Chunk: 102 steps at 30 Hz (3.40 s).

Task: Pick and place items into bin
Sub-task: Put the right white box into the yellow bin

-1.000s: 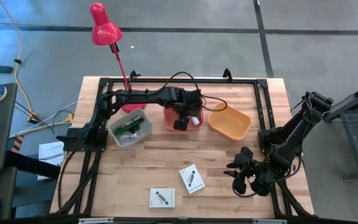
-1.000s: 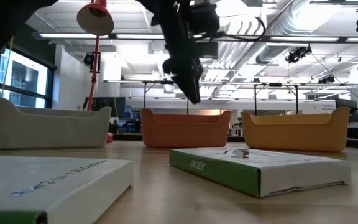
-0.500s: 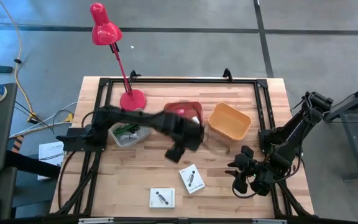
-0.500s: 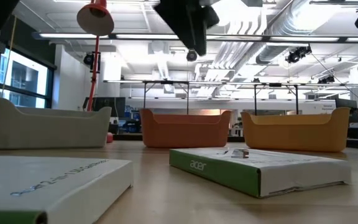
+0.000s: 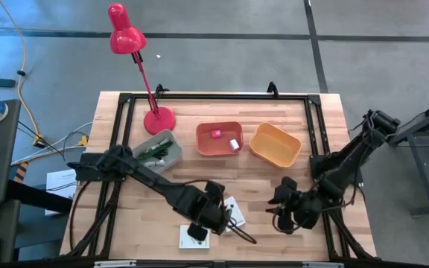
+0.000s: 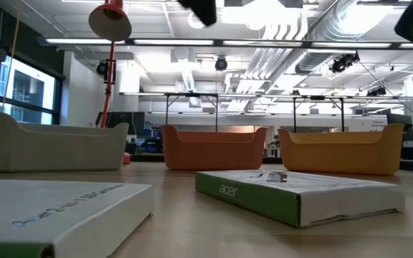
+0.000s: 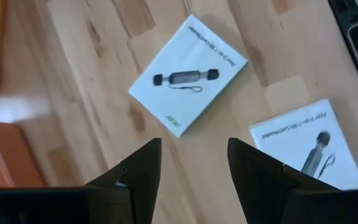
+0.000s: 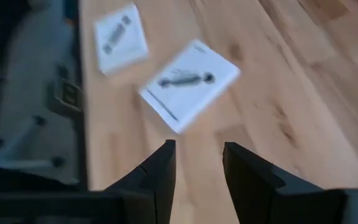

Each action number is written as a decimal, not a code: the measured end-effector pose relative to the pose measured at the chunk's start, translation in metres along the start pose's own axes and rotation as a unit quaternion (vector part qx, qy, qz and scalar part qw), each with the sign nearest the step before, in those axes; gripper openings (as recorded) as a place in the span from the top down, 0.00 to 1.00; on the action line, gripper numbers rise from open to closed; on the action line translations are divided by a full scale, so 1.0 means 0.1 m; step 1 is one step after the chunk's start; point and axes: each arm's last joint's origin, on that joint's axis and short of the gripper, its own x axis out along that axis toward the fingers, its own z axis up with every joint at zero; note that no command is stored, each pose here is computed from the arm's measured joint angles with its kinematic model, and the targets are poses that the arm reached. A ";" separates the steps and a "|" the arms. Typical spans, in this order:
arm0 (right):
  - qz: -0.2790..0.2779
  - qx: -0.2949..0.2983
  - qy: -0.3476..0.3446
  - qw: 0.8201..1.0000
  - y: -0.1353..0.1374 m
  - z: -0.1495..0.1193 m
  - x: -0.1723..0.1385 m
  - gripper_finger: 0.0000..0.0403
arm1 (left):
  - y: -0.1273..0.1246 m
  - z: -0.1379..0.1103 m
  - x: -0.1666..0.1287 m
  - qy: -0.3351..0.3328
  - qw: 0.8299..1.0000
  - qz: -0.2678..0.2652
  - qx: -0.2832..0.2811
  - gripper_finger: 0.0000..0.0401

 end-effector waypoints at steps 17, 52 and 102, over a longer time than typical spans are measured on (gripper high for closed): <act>0.013 0.001 0.038 0.999 0.12 -0.08 0.70 0.69 | -0.43 -0.16 0.32 -0.018 0.994 0.068 -0.079 0.57; 0.097 0.070 0.092 0.988 -0.47 -0.36 1.11 0.69 | -0.79 -0.27 0.79 -0.019 0.937 0.121 -0.327 0.57; 0.155 0.387 0.010 0.909 -0.80 -0.42 1.05 0.69 | -0.36 -0.21 1.31 -0.055 0.941 0.026 -0.333 0.57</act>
